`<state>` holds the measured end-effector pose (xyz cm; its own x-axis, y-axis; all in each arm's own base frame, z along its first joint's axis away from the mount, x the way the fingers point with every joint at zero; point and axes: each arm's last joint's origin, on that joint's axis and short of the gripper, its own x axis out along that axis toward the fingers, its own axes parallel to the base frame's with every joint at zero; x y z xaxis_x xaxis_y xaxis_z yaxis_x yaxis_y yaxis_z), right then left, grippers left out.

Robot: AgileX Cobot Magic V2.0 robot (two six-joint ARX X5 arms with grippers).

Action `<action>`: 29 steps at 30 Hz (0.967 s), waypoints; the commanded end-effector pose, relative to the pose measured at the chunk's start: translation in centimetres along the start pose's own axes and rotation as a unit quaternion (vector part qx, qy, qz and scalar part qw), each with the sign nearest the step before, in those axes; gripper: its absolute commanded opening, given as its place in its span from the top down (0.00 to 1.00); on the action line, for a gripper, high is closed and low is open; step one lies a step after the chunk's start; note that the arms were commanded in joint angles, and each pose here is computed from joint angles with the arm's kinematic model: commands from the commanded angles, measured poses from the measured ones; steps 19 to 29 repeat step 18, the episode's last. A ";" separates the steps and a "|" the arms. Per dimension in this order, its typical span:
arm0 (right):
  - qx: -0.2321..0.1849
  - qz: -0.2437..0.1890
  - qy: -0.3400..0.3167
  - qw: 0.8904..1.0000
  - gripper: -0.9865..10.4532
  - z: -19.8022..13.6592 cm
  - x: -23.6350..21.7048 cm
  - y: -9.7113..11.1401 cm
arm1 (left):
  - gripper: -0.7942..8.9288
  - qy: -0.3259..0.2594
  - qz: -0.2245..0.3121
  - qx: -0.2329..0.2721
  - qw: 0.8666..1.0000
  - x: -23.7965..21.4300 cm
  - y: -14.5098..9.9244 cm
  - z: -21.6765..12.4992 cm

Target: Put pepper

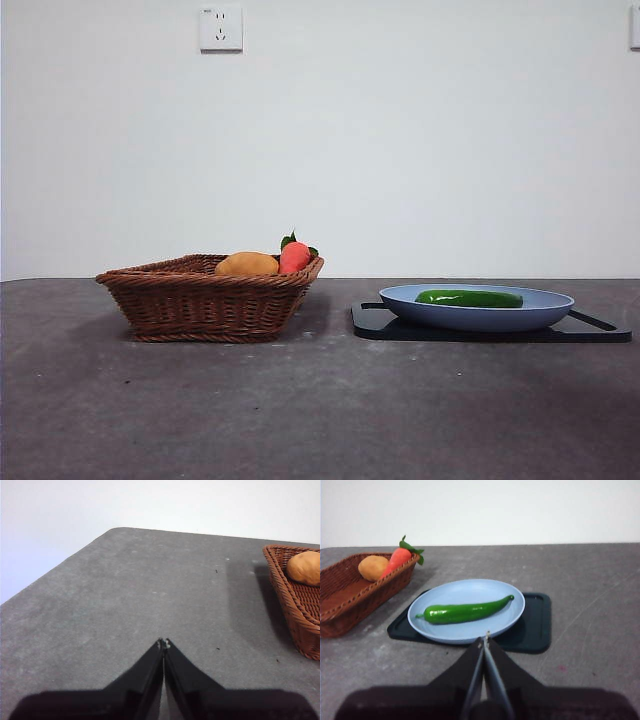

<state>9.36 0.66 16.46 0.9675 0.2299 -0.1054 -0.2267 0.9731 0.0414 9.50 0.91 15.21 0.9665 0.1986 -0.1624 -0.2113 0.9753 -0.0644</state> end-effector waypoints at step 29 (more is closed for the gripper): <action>0.022 -0.002 0.021 1.000 0.90 -1.3 0.3 -0.1 | 0.91 -0.004 0.002 -0.003 1.000 0.1 0.0 -0.1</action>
